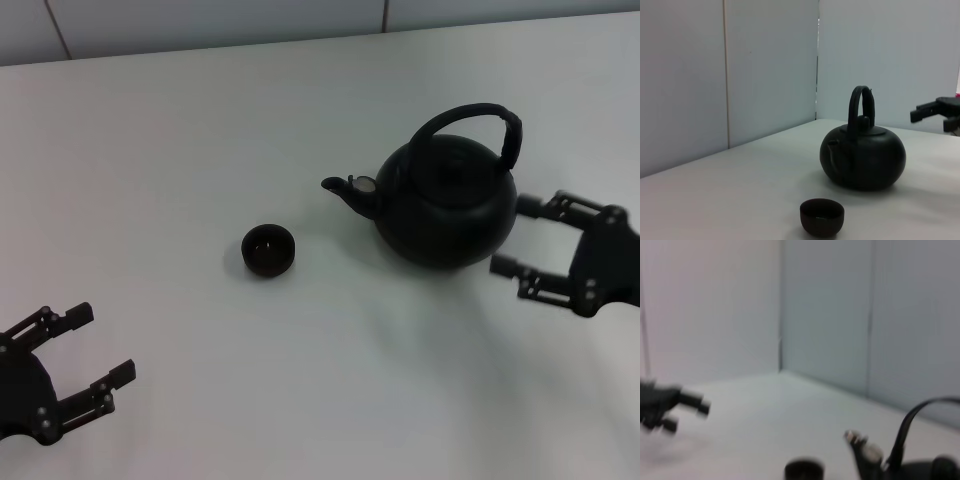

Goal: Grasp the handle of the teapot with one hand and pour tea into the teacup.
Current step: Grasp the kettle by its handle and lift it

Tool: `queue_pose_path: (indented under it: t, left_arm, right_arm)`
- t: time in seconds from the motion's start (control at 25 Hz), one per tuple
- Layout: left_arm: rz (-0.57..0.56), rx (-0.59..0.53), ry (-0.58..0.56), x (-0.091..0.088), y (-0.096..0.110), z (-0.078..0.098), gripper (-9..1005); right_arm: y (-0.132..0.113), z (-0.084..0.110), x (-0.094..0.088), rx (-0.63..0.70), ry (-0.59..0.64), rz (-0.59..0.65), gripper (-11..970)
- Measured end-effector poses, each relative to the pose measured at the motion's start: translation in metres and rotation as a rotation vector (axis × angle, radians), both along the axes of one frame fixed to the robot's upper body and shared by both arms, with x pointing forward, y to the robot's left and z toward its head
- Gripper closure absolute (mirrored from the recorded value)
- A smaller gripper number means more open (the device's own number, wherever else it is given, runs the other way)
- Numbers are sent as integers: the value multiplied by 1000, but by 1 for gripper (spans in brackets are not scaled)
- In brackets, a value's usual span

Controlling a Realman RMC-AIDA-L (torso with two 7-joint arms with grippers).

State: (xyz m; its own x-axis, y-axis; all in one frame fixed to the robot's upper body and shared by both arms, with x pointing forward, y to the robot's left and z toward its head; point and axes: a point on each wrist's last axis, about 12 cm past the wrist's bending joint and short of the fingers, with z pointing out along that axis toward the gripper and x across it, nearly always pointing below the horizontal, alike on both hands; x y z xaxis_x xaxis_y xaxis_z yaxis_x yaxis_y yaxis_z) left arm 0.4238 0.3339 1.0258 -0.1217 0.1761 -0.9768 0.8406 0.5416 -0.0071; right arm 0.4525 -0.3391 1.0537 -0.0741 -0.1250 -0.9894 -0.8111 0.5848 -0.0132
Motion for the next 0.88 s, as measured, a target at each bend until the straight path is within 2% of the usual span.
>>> queue_pose_path:
  t: [0.2,0.4,0.48,0.64,0.88]
  left_arm:
    - [3,-4,-1,1,0,0,199]
    - [8,-10,-3,1,0,1,199]
    - [6,-13,-4,2,0,2,199]
    - [3,-19,-8,4,-1,3,199]
    - [1,-23,-12,5,-2,4,199]
  right_arm:
    - [6,-20,-24,188,-82,-221,202]
    - [21,-46,-44,233,-137,-512,203]
    - [28,-52,-47,239,-128,-581,203]
    - [42,-59,-52,210,-146,-655,204]
    - [42,-58,-50,199,-156,-667,205]
